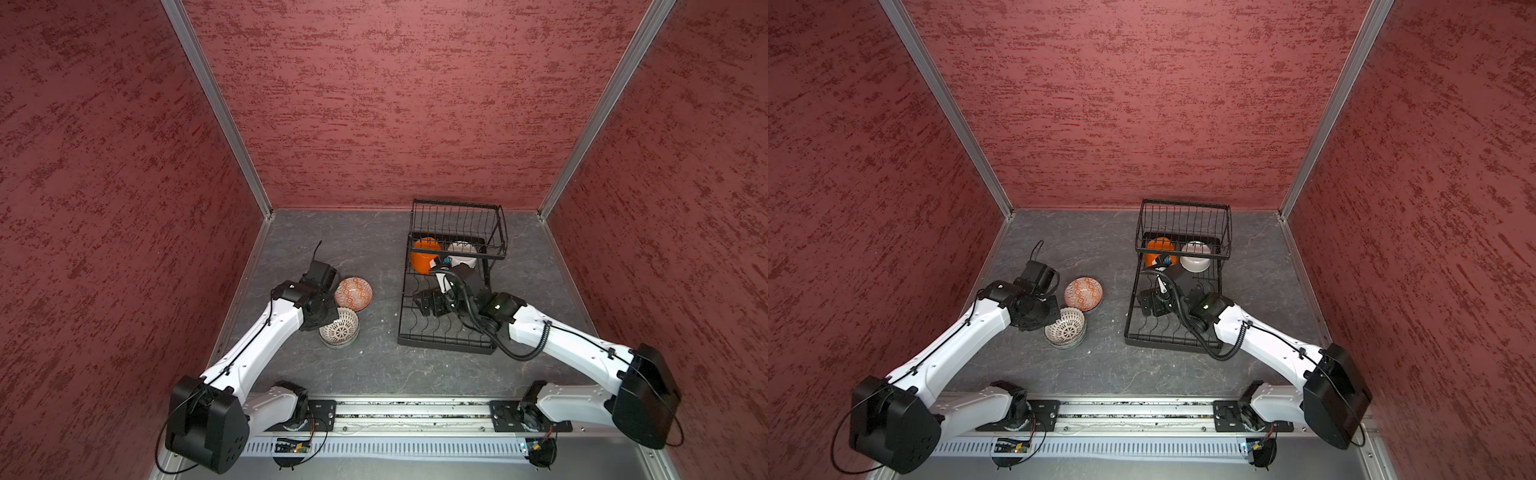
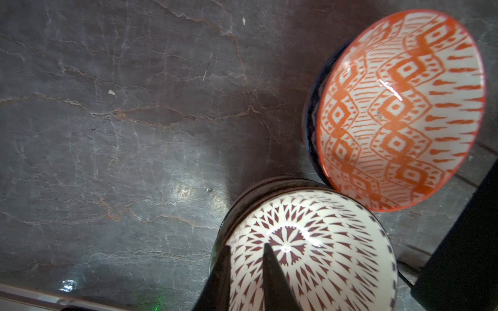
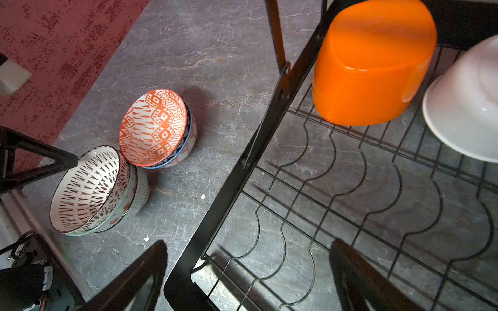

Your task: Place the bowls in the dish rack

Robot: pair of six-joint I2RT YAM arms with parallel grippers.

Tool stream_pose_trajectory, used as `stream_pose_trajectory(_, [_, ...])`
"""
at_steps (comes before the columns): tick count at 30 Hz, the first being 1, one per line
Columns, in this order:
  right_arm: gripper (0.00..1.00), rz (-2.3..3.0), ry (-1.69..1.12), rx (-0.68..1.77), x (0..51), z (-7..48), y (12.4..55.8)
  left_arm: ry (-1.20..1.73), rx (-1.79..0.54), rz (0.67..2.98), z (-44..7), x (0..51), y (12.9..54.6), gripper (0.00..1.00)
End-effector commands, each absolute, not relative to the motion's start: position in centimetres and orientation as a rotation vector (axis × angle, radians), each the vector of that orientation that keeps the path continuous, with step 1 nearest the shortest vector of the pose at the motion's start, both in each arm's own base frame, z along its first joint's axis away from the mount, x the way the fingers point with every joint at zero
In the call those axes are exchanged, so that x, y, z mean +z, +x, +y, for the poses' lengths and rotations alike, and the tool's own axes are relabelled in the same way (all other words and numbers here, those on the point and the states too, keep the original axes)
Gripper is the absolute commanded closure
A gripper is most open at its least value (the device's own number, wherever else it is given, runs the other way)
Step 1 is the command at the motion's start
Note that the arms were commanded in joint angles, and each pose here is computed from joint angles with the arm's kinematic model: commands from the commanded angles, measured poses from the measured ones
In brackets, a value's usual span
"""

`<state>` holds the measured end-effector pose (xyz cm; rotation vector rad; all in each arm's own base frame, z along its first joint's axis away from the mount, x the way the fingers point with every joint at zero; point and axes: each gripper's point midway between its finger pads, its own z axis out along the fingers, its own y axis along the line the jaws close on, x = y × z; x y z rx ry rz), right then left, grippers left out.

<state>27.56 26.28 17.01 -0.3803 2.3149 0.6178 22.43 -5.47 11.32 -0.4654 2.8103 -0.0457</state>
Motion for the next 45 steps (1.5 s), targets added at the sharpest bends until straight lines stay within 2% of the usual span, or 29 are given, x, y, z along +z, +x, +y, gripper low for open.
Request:
stream_pose_trajectory(1, [0.05, 2.309, -0.382, 0.637, 16.9, 26.7, 27.5, -0.463, -0.082, 2.786, -5.8, 12.8, 22.3, 0.52])
stream_pose_trajectory(4, [0.05, 2.304, -0.384, 0.640, 17.0, 26.7, 27.6, -0.465, -0.047, 2.807, -5.5, 12.8, 21.9, 0.39])
stream_pose_trajectory(7, [0.05, 2.302, -0.385, 0.641, 17.0, 26.7, 27.5, -0.452, -0.005, 2.857, -5.3, 12.0, 21.4, 0.31])
stream_pose_trajectory(12, [0.05, 2.301, -0.389, 0.647, 16.7, 26.7, 27.5, -0.390, 0.076, 2.891, -5.7, 11.7, 21.1, 0.26])
stream_pose_trajectory(20, [0.05, 2.312, -0.395, 0.644, 16.0, 26.6, 27.3, -0.293, 0.103, 2.829, -8.0, 14.6, 22.3, 0.24])
stream_pose_trajectory(26, [0.05, 2.318, -0.399, 0.640, 15.8, 26.7, 27.3, -0.179, 0.097, 2.820, -10.7, 15.6, 22.8, 0.25])
stream_pose_trajectory(34, [0.05, 2.323, -0.403, 0.647, 15.7, 26.8, 27.2, -0.049, 0.146, 2.876, -13.8, 13.2, 22.6, 0.29])
stream_pose_trajectory(37, [0.05, 2.327, -0.403, 0.645, 15.7, 26.8, 27.2, -0.020, 0.159, 2.897, -14.5, 12.3, 22.6, 0.33])
stream_pose_trajectory(45, [0.05, 2.331, -0.396, 0.640, 15.7, 26.6, 27.2, 0.034, 0.198, 2.932, -15.6, 10.6, 22.4, 0.51])
